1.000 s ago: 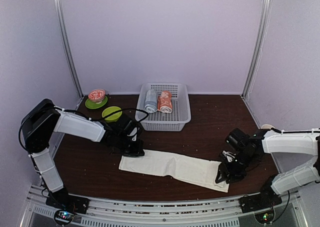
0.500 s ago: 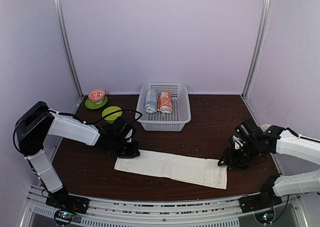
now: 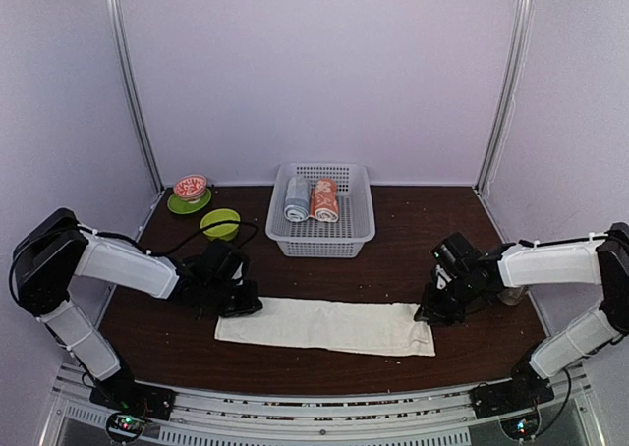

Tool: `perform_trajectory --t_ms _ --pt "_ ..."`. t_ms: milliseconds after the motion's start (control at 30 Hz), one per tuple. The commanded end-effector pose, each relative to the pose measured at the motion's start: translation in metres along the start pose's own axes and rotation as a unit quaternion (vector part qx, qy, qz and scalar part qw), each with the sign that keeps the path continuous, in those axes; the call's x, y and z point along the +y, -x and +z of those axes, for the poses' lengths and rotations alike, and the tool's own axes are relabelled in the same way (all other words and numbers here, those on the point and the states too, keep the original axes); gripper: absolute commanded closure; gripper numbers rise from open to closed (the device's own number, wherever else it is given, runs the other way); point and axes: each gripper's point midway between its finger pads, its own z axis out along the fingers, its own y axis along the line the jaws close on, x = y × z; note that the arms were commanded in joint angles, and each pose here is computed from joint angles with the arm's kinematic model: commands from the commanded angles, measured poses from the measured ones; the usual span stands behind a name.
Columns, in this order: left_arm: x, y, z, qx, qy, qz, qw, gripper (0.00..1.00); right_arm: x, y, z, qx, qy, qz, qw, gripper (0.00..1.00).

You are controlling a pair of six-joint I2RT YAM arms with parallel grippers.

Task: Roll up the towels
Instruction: Smooth out the towel at the center of the board.

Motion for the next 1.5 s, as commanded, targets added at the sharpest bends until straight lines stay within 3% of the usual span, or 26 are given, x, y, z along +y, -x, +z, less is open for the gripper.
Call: perform_trajectory --t_ms 0,300,433,533,667,867,1033,1267,1467 --pt "0.03 -0.017 -0.001 0.016 0.044 -0.019 0.999 1.0 -0.011 0.039 0.0 -0.053 -0.065 -0.039 0.996 0.75" --pt "0.02 -0.014 0.006 0.008 0.019 -0.038 0.999 1.0 -0.02 0.106 -0.008 -0.094 -0.125 -0.052 0.986 0.75" --pt "0.008 -0.003 0.008 0.007 0.013 -0.029 0.999 1.0 -0.002 0.117 -0.019 -0.096 -0.095 -0.054 0.989 0.53" --pt "0.001 0.006 0.002 -0.002 0.011 -0.02 1.0 0.95 0.007 0.112 -0.041 -0.115 -0.068 -0.047 0.99 0.46" --pt "-0.01 0.015 -0.005 -0.006 0.006 -0.005 1.0 0.71 0.004 0.086 -0.049 -0.102 -0.042 -0.036 0.993 0.49" --pt "-0.017 0.026 -0.026 -0.017 0.012 0.017 1.0 0.53 -0.005 0.061 -0.041 -0.094 -0.039 -0.028 0.994 0.53" --pt "0.01 0.033 -0.051 -0.047 0.075 0.016 0.996 0.39 -0.004 0.052 -0.027 -0.09 -0.024 -0.022 0.995 0.56" --pt "0.049 0.016 -0.06 -0.037 0.121 -0.006 0.992 0.42 -0.002 0.046 -0.019 -0.094 -0.016 -0.02 0.995 0.59" --pt "0.056 0.007 -0.057 -0.022 0.103 -0.03 0.994 0.47 0.001 0.047 -0.025 -0.101 -0.009 -0.025 0.995 0.59"
